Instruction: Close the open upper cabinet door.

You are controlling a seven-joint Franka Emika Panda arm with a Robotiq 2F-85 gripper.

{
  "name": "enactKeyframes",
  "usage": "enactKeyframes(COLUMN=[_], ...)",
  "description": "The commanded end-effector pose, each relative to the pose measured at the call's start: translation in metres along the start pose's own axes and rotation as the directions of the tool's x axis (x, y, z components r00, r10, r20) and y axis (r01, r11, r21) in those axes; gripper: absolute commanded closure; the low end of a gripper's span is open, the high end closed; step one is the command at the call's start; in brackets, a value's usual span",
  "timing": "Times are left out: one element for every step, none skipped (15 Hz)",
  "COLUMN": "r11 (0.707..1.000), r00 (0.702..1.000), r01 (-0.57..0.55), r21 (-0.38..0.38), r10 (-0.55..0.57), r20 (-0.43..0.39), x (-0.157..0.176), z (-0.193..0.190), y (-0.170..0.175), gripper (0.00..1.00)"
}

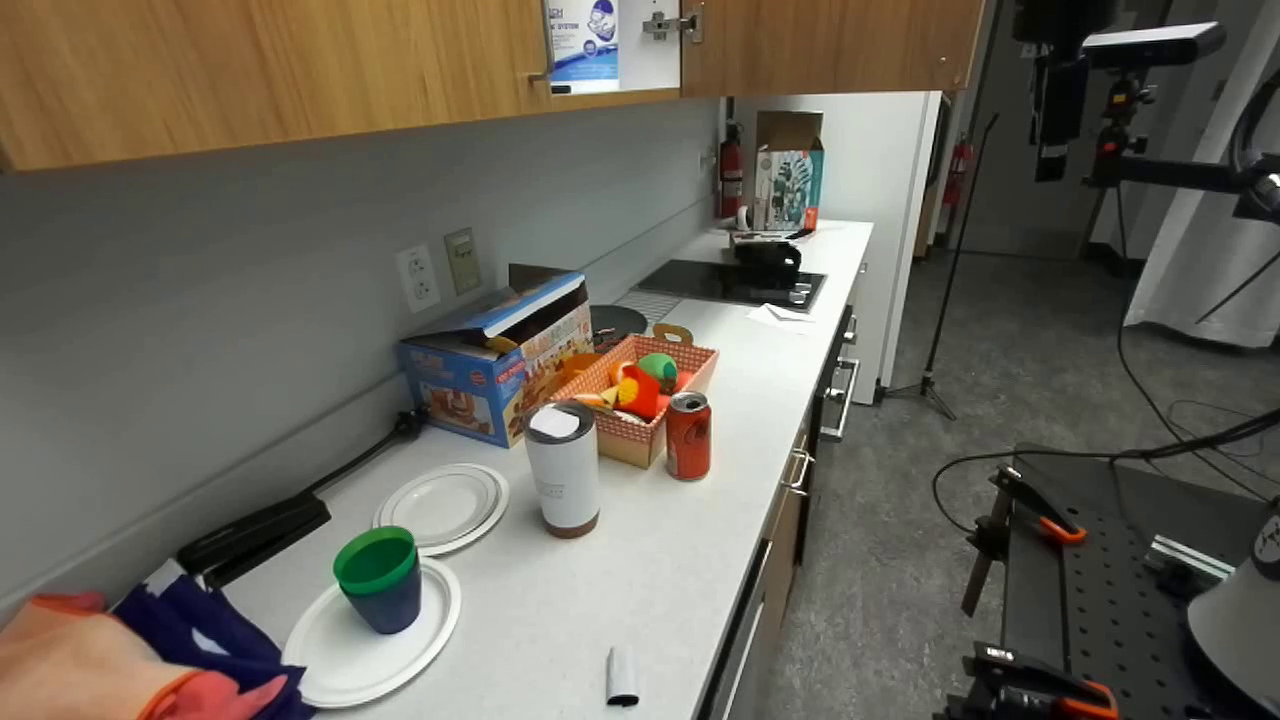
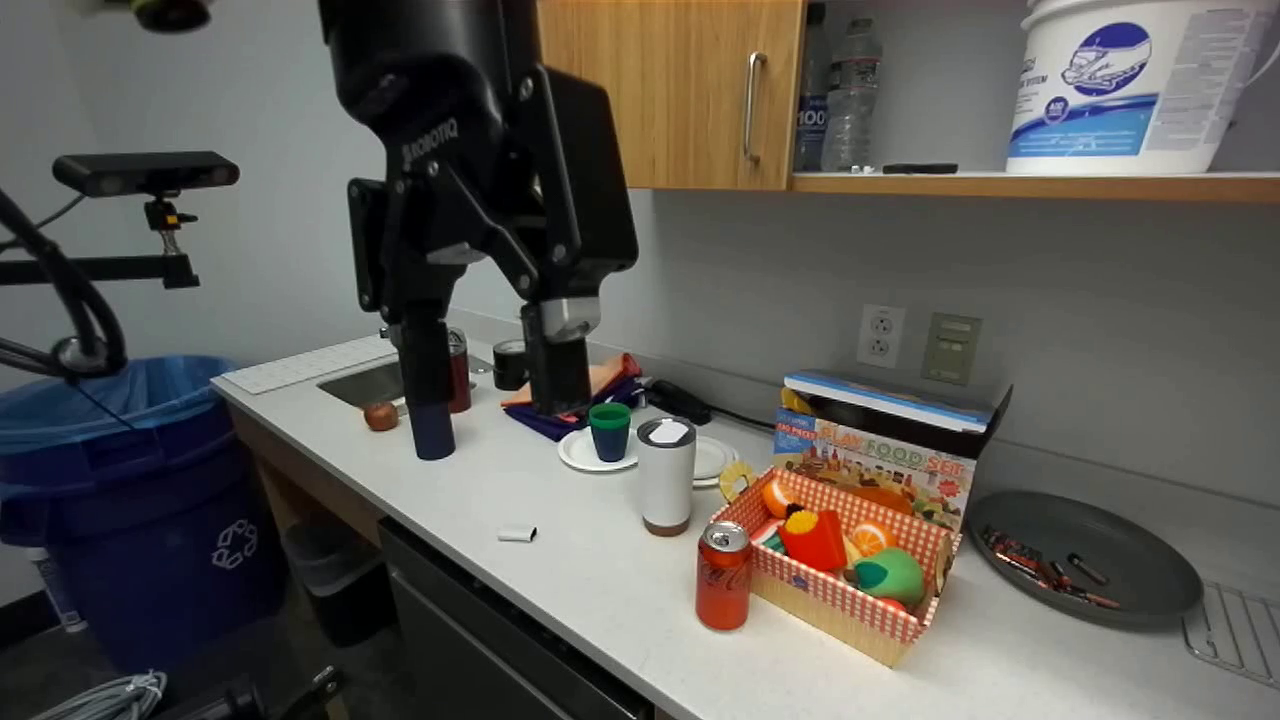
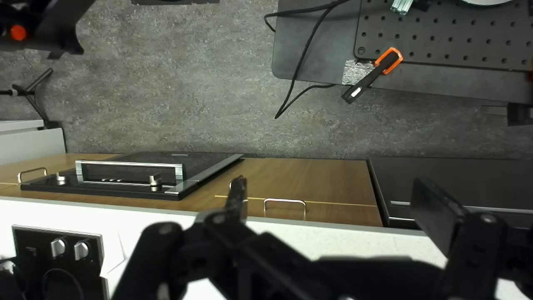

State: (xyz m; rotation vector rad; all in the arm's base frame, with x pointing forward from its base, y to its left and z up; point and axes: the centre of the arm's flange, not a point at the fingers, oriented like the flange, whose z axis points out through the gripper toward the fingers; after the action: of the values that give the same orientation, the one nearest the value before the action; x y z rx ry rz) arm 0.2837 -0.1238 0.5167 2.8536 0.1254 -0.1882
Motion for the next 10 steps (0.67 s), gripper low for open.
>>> enactKeyframes(r11=[1.000,1.000,0.999,0.996,0.990,0.983,0.974,0.962,0.949,0.934], r00=[1.000,1.000,0.999,0.996,0.990,0.984,0.975,0.963,0.949,0.933], r01=[0.000,-0.020,-0.045,-0.086,-0.135,-0.173,-0.216,-0.265,-0.311,-0.353], r21=[0.000,0.008,0.017,0.038,0.045,0.056,0.060,0.064,0.060,0.052], r10=[0.000,0.020,0.045,0.087,0.136,0.175,0.219,0.268,0.313,0.356], r20=[0.000,0.000,-0.007,-0.016,-0.020,-0.026,-0.032,-0.039,-0.044,-0.048], x=[0.000,0.002,0.002,0.000,-0.001,-0.005,-0.009,-0.014,-0.022,-0.027], z=[0.000,-0.002,-0.005,-0.008,-0.008,-0.010,-0.011,-0.013,-0.019,-0.022], y=[0.000,0.001,0.002,0.005,0.007,0.011,0.015,0.020,0.023,0.028], gripper=[0.00,0.00,0.00,0.00,0.00,0.00,0.00,0.00,0.00,0.00])
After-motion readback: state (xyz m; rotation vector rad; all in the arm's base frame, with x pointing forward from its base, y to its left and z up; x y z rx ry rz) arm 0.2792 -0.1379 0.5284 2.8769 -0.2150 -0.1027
